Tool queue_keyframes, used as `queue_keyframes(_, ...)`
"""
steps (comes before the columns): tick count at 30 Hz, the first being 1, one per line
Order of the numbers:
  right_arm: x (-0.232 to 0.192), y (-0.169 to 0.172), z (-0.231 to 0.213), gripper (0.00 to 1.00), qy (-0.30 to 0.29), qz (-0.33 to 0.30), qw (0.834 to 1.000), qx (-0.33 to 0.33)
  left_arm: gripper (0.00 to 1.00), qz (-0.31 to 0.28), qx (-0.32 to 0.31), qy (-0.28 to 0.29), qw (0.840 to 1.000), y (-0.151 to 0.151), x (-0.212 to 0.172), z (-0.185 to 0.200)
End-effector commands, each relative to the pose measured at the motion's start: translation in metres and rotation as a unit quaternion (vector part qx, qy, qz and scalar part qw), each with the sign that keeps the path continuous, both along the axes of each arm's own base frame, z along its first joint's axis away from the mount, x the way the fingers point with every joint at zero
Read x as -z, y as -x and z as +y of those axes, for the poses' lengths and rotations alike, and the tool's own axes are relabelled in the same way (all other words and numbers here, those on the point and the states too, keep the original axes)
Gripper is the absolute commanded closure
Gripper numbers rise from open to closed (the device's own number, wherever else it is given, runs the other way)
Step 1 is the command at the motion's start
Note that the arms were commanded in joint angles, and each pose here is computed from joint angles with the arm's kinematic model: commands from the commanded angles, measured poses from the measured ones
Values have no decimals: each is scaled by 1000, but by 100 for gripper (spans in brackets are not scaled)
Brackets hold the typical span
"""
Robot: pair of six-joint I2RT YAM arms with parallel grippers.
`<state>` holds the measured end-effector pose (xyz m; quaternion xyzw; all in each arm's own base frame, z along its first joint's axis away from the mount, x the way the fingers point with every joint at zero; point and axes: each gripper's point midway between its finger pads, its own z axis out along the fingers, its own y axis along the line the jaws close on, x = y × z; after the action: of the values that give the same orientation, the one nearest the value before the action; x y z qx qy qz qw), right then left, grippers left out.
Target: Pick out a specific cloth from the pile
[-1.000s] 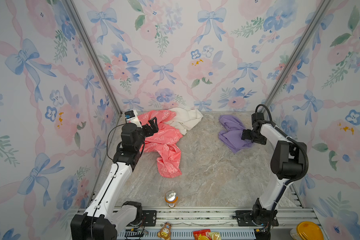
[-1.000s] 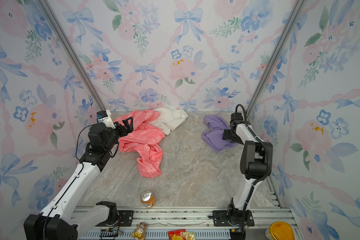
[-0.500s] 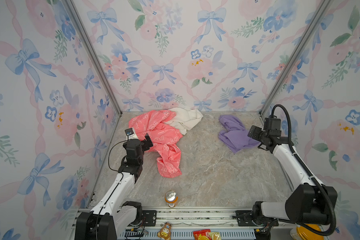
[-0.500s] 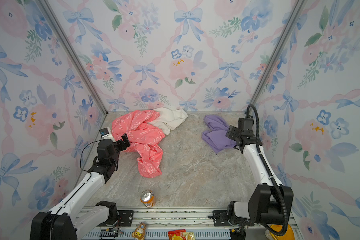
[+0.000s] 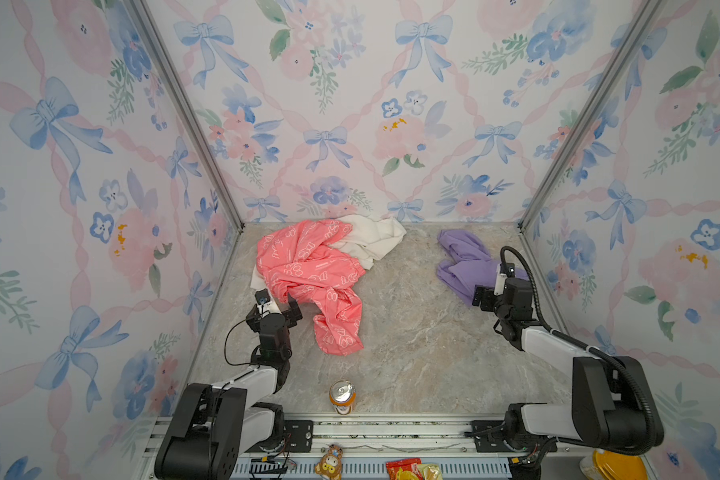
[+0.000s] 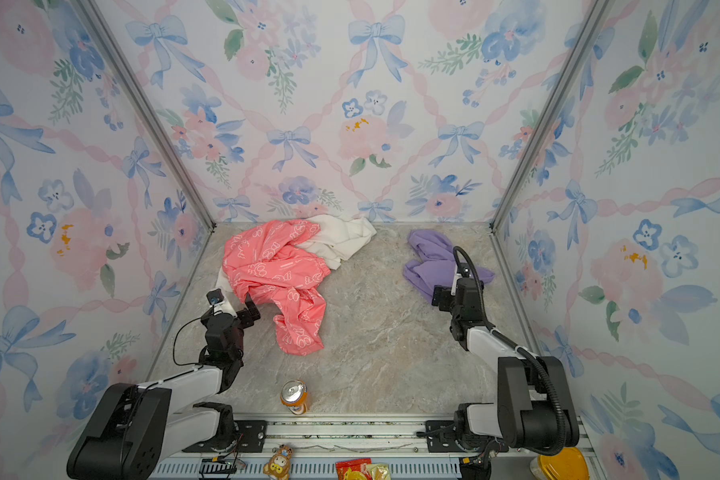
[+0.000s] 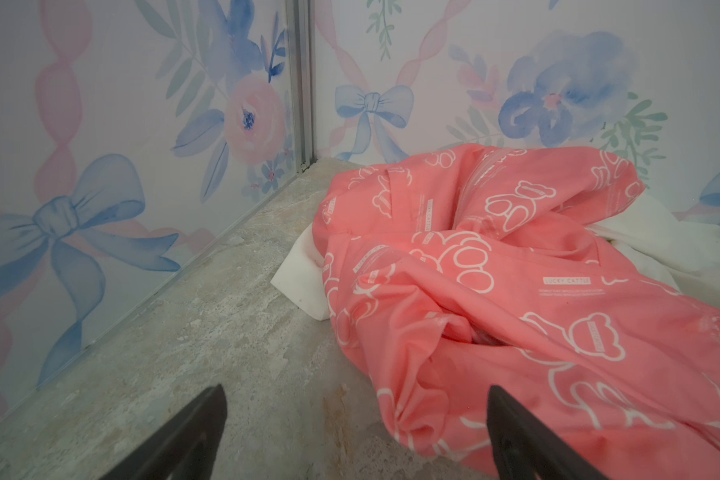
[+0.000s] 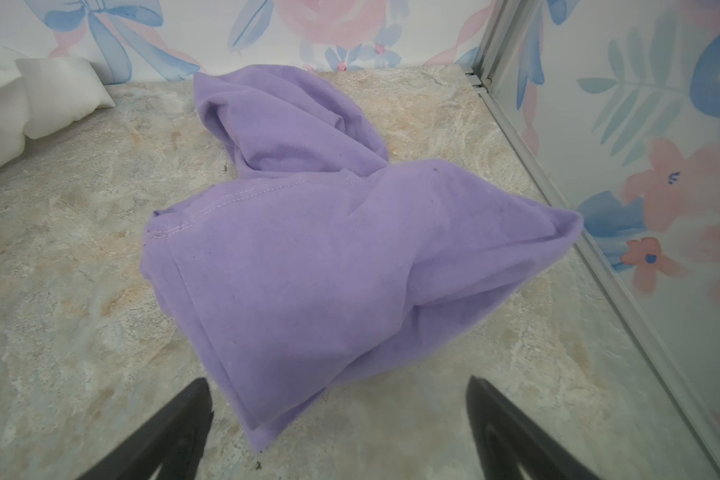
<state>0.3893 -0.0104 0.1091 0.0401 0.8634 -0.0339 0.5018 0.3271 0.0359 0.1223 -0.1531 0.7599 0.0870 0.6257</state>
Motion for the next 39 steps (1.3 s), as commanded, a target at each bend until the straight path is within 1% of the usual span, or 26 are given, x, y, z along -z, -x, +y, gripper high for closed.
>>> queue_keyframes(1, -16, -15, 7, 3, 3, -49, 998, -26, 2, -53, 23, -15, 998, -9, -24, -6)
queue_keyframes(3, -10, -13, 6, 3, 3, -65, 998, -22, 2, -69, 25, -13, 997, -13, -28, -7)
queue_keyframes(9, 2, -16, 8, 3, 1, -66, 997, -29, 2, -58, 73, -37, 995, -30, -22, -23)
queue_keyframes(14, 6, -15, 8, 3, 1, -66, 997, -28, 2, -38, 87, -41, 995, -41, -8, -29)
queue_keyframes(17, 14, -10, 10, 3, 1, -77, 996, -34, 2, -32, 107, -47, 993, -43, -4, -35)
queue_keyframes(18, 12, -9, 10, 3, 2, -98, 995, -34, 2, -32, 112, -47, 992, -43, -3, -36)
queue_keyframes(19, 10, -10, 10, 3, 1, -104, 994, -32, 2, -33, 117, -49, 991, -43, -3, -38)
queue_keyframes(20, 12, -9, 10, 3, 4, -92, 995, -33, 2, -33, 120, -50, 991, -43, -3, -39)
queue_keyframes(21, 13, -9, 11, 3, 7, -84, 996, -35, 2, -33, 120, -51, 991, -43, -3, -39)
queue_keyframes(23, 11, -10, 11, 3, 7, -95, 995, -33, 2, -40, 121, -52, 991, -41, -4, -40)
queue_keyframes(39, 12, -10, 12, 3, 7, -92, 995, -34, 2, -41, 118, -56, 991, -41, -5, -41)
